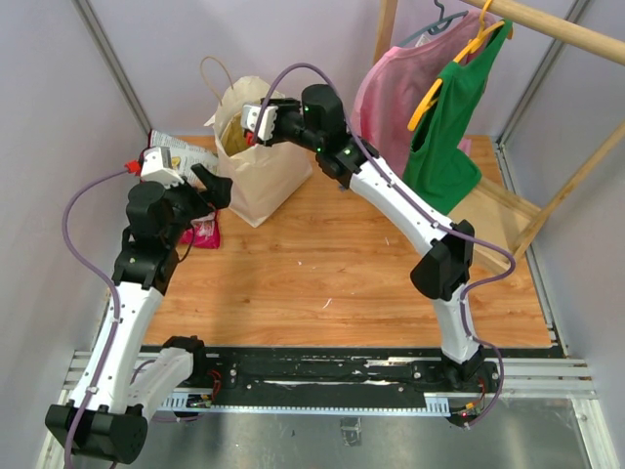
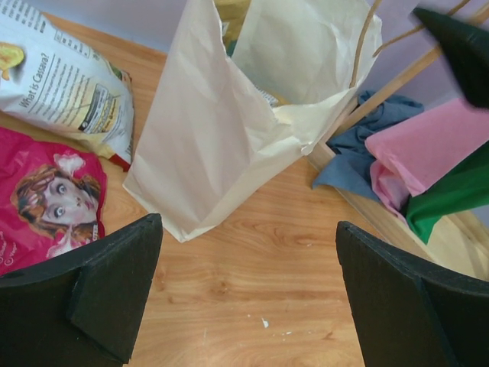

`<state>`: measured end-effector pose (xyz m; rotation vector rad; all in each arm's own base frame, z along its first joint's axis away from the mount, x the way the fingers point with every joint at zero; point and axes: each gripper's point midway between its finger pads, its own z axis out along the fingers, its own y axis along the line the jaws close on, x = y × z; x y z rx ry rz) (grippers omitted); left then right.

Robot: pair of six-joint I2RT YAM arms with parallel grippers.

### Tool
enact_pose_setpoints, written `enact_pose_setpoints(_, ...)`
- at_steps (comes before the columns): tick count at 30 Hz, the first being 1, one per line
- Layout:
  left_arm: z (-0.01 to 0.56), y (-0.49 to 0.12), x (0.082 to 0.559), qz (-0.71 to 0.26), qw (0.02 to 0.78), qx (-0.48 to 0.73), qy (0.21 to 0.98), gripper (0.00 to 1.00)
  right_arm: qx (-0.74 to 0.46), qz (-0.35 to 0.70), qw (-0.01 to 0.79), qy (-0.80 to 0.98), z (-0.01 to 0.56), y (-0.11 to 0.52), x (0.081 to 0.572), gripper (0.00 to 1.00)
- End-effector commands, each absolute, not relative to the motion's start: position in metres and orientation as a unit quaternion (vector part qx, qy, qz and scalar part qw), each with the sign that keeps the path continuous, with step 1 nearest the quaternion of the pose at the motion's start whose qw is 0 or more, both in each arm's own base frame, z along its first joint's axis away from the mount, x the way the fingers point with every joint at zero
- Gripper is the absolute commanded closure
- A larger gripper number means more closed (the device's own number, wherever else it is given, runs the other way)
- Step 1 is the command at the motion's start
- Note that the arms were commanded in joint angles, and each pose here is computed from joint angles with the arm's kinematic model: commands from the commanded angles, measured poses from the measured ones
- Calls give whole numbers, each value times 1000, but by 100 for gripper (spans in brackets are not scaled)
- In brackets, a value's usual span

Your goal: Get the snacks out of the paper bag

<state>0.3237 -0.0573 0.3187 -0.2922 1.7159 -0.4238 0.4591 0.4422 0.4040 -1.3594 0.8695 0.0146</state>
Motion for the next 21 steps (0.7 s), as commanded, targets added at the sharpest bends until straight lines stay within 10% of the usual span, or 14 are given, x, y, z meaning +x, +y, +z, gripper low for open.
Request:
enact_pose_setpoints(1,306,-60,323,-194,617,-128,752,0,-579,-24,730,362,449,435,449,72)
enact_pose_setpoints(5,303,-62,323,-200,614,-130,753,0,-555,-48,744,369,456,422,443,99)
enact_pose_setpoints(15,300,-65,325,-216,612,-138,748,0,-451,1,772,448,437,348,388,99)
enact_pose_setpoints(21,291,-66,325,-220,609,-142,749,0,-407,70,735,538,326,302,344,99)
